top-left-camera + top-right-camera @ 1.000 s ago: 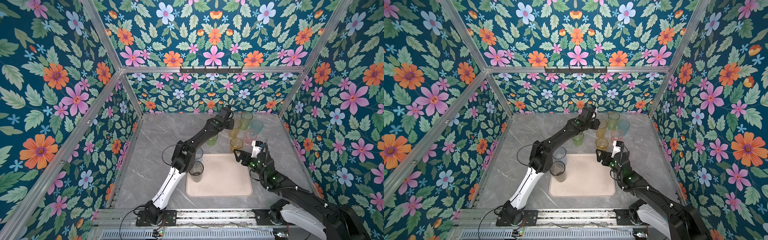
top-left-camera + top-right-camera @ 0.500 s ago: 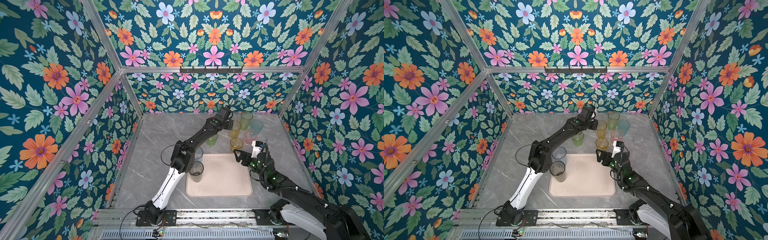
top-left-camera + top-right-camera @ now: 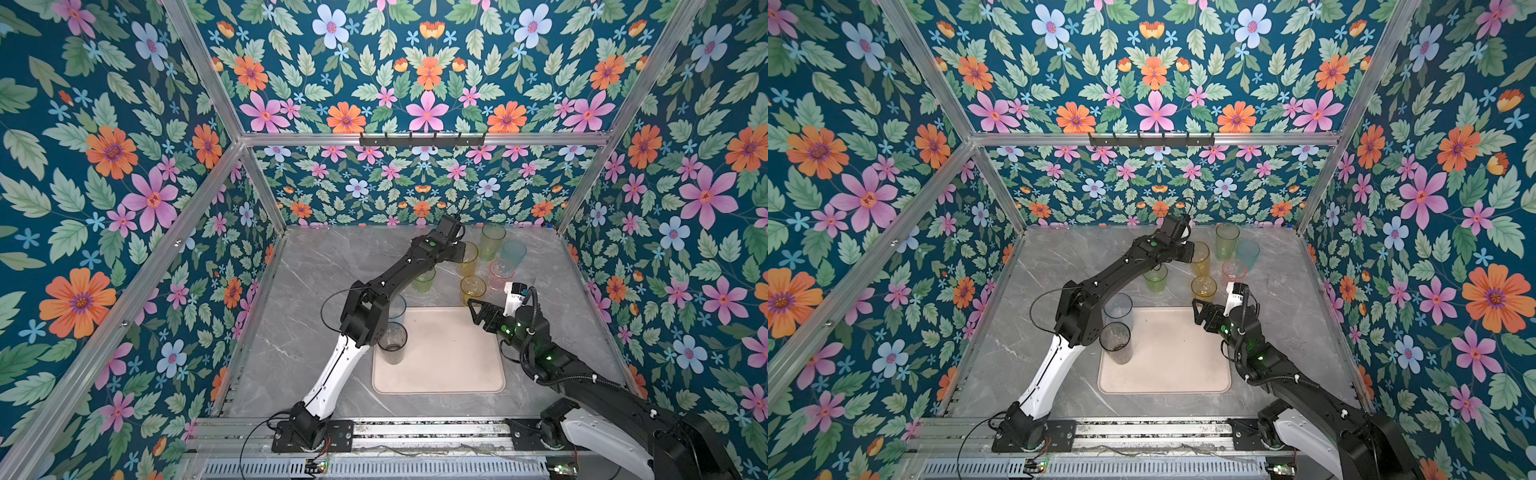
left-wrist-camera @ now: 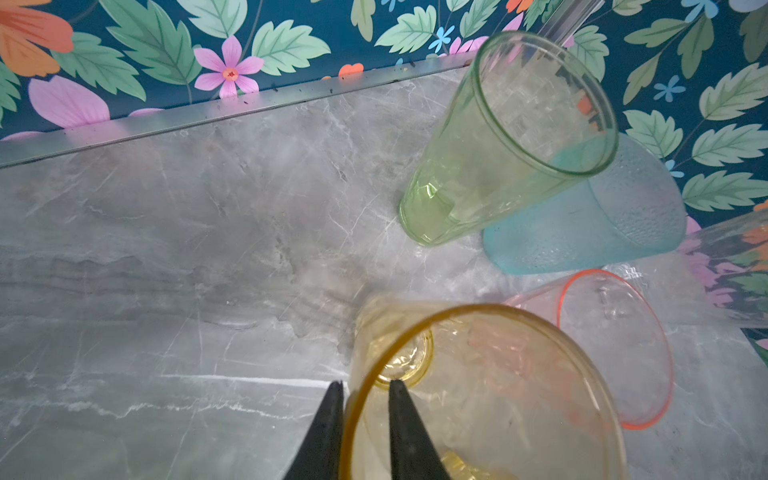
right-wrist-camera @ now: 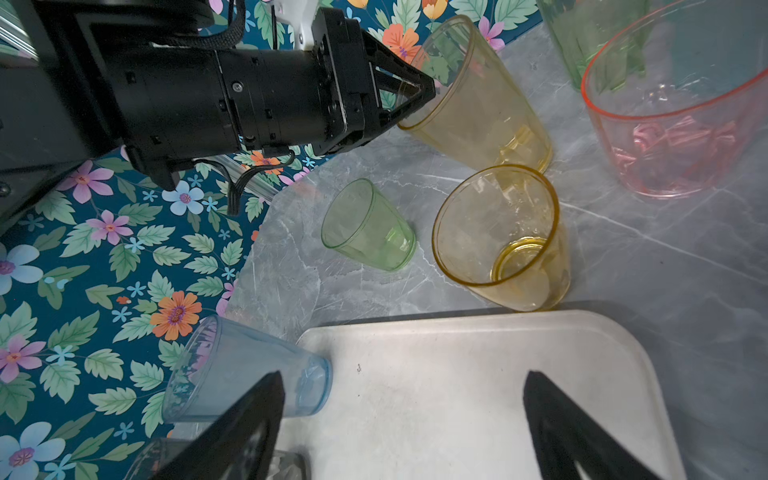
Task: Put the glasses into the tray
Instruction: 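Lower the left gripper and close it on the yellow glass rim, then lift the yellow glass with the left gripper and swing it toward the tray, then carry the yellow glass to the tray edge nearest the robot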
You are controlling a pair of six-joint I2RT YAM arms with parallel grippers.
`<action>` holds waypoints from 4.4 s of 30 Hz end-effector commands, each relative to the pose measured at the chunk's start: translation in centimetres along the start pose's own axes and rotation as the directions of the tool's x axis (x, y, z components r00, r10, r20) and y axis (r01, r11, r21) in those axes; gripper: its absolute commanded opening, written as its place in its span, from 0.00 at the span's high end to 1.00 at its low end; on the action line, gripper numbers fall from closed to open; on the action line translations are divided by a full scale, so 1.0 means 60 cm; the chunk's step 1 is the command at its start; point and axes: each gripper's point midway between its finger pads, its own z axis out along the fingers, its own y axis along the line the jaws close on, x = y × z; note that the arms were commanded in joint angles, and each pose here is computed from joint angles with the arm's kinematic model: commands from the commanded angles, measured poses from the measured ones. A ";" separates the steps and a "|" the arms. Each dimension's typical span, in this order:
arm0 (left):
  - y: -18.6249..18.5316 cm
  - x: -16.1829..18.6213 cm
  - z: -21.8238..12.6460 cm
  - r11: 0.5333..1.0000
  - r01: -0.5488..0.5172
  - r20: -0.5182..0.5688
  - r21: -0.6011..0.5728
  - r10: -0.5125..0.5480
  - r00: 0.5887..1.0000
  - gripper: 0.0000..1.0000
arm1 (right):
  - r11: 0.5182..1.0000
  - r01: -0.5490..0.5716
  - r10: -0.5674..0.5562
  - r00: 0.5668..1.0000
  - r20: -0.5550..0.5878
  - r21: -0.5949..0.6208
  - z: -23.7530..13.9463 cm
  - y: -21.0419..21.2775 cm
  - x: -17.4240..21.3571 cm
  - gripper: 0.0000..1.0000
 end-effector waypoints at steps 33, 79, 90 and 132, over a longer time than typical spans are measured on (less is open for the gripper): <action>0.016 -0.022 -0.084 0.998 -0.010 -0.012 -0.062 0.010 1.000 1.00 | 1.000 -0.020 0.021 0.999 0.033 -0.020 -0.004 0.007 -0.011 0.09; 0.014 0.066 -0.561 0.976 -0.011 -0.144 -0.219 -0.021 0.989 1.00 | 0.999 -0.017 0.018 0.999 0.035 -0.033 0.000 0.010 -0.011 0.09; -0.046 0.137 -0.600 0.981 -0.047 -0.165 -0.189 0.015 0.986 1.00 | 0.999 -0.018 0.019 0.999 0.038 -0.035 -0.002 0.009 -0.010 0.09; -0.062 0.440 -0.657 0.977 -0.020 -0.366 -0.214 -0.061 0.929 1.00 | 1.000 -0.019 0.019 1.000 -0.007 -0.006 0.020 0.010 -0.007 0.08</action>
